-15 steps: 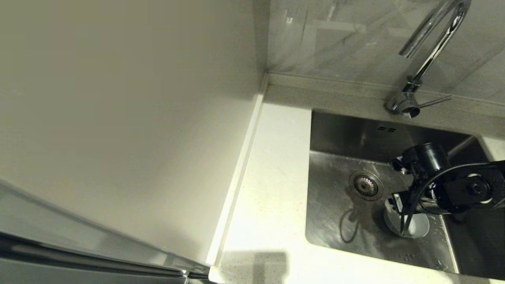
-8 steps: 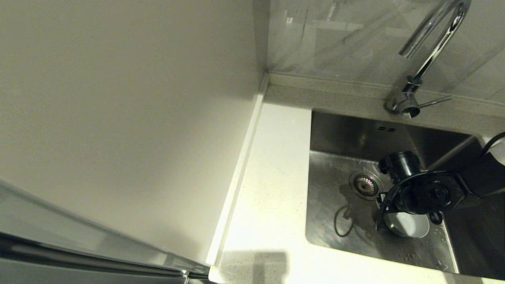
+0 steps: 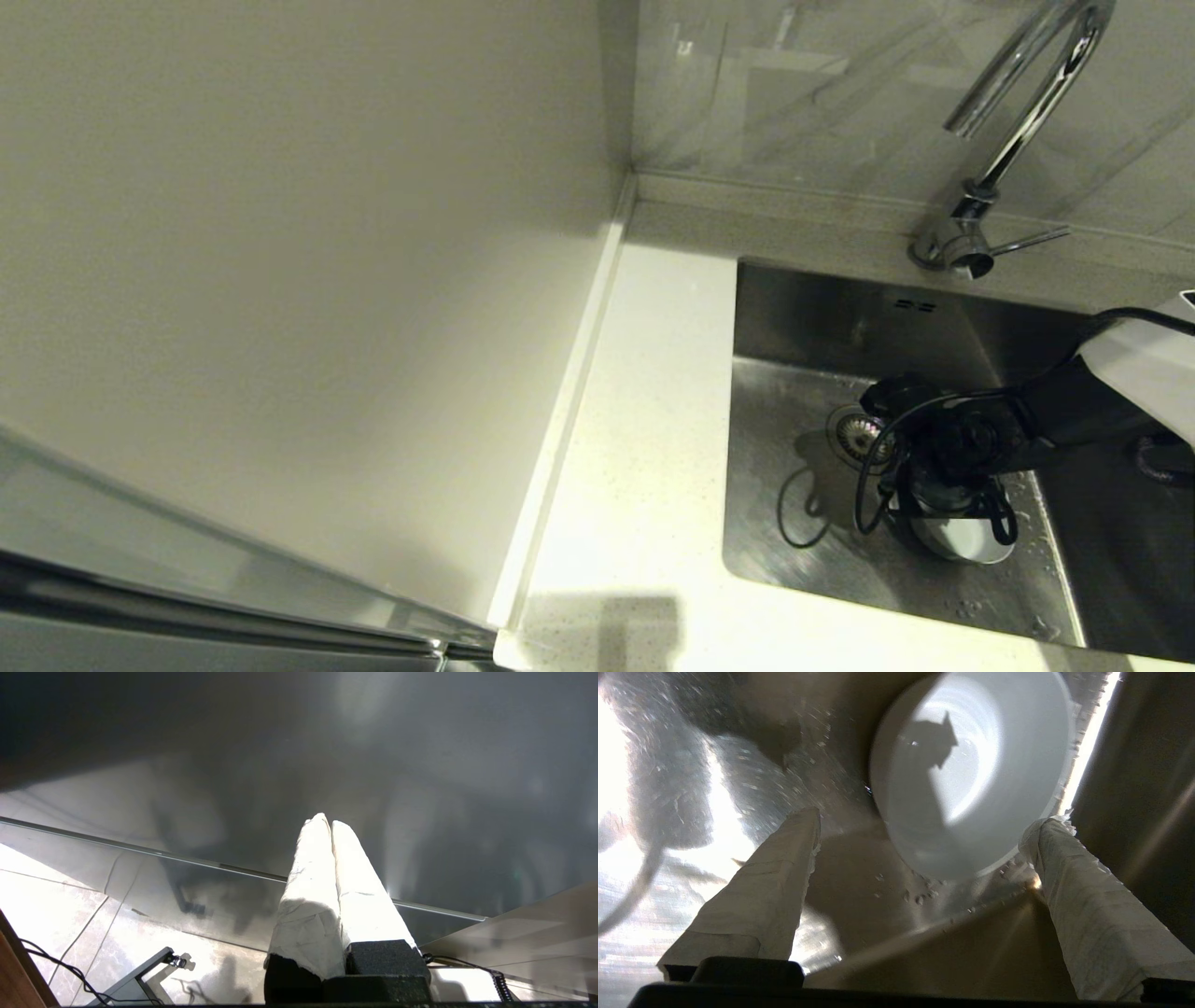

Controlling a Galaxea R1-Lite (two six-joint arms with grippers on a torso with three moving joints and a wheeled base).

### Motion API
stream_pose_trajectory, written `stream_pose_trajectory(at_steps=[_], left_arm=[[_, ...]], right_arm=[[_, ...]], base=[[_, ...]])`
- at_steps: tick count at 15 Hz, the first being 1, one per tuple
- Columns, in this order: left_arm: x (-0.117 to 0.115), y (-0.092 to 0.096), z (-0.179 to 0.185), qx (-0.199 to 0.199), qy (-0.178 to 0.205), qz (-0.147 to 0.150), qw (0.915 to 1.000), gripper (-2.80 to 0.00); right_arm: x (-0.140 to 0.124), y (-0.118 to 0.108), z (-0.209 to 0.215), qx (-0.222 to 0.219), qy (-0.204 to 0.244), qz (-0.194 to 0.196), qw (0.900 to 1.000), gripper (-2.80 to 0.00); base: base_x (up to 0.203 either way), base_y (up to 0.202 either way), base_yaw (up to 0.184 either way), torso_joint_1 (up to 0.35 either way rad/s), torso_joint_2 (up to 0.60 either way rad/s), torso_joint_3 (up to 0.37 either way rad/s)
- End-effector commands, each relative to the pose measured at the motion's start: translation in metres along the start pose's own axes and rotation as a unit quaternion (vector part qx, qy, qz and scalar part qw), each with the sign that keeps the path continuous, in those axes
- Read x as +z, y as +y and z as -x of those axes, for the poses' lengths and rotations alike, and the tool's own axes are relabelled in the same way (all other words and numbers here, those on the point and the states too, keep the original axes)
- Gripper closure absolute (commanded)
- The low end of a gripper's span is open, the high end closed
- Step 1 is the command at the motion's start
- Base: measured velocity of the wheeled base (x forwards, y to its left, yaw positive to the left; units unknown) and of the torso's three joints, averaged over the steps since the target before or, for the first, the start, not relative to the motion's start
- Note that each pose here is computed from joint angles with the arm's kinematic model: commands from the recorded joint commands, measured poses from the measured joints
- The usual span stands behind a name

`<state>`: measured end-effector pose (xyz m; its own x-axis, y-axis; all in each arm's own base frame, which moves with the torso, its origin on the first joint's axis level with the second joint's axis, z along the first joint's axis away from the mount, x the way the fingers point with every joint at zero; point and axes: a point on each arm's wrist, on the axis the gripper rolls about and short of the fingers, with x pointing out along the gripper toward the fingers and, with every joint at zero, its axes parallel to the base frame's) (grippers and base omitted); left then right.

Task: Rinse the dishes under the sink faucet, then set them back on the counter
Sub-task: Put a bowl back to the table from the sink

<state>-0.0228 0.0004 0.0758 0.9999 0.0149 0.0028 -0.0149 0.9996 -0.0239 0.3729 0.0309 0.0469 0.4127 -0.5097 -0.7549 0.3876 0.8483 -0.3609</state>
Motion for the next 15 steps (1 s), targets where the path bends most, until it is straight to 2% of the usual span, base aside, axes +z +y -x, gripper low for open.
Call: stream_pose_trajectory(at_steps=[1, 5, 9, 10, 15], left_arm=[[0.000, 0.000, 0.000, 0.000, -0.002, 0.000, 1.0000, 0.00], [0.000, 0.000, 0.000, 0.001, -0.002, 0.000, 1.0000, 0.00], [0.000, 0.000, 0.000, 0.000, -0.002, 0.000, 1.0000, 0.00], [0.000, 0.000, 0.000, 0.000, -0.002, 0.000, 1.0000, 0.00], [0.000, 0.000, 0.000, 0.000, -0.002, 0.000, 1.0000, 0.00]], right_arm=[[-0.003, 0.007, -0.011, -0.004, 0.010, 0.007, 1.000, -2.80], [-0.003, 0.012, -0.026, 0.020, 0.028, 0.012, 0.999, -2.80], [0.003, 0.012, -0.030, 0.023, 0.024, 0.005, 0.999, -2.80], [0.003, 0.012, -0.029, 0.023, 0.023, 0.005, 0.999, 0.00], [0.005, 0.010, -0.027, 0.022, 0.018, -0.001, 1.000, 0.00]], base=[[0.000, 0.000, 0.000, 0.000, 0.00, 0.000], [0.000, 0.000, 0.000, 0.000, 0.00, 0.000], [0.000, 0.000, 0.000, 0.000, 0.00, 0.000], [0.000, 0.000, 0.000, 0.000, 0.00, 0.000], [0.000, 0.000, 0.000, 0.000, 0.00, 0.000]])
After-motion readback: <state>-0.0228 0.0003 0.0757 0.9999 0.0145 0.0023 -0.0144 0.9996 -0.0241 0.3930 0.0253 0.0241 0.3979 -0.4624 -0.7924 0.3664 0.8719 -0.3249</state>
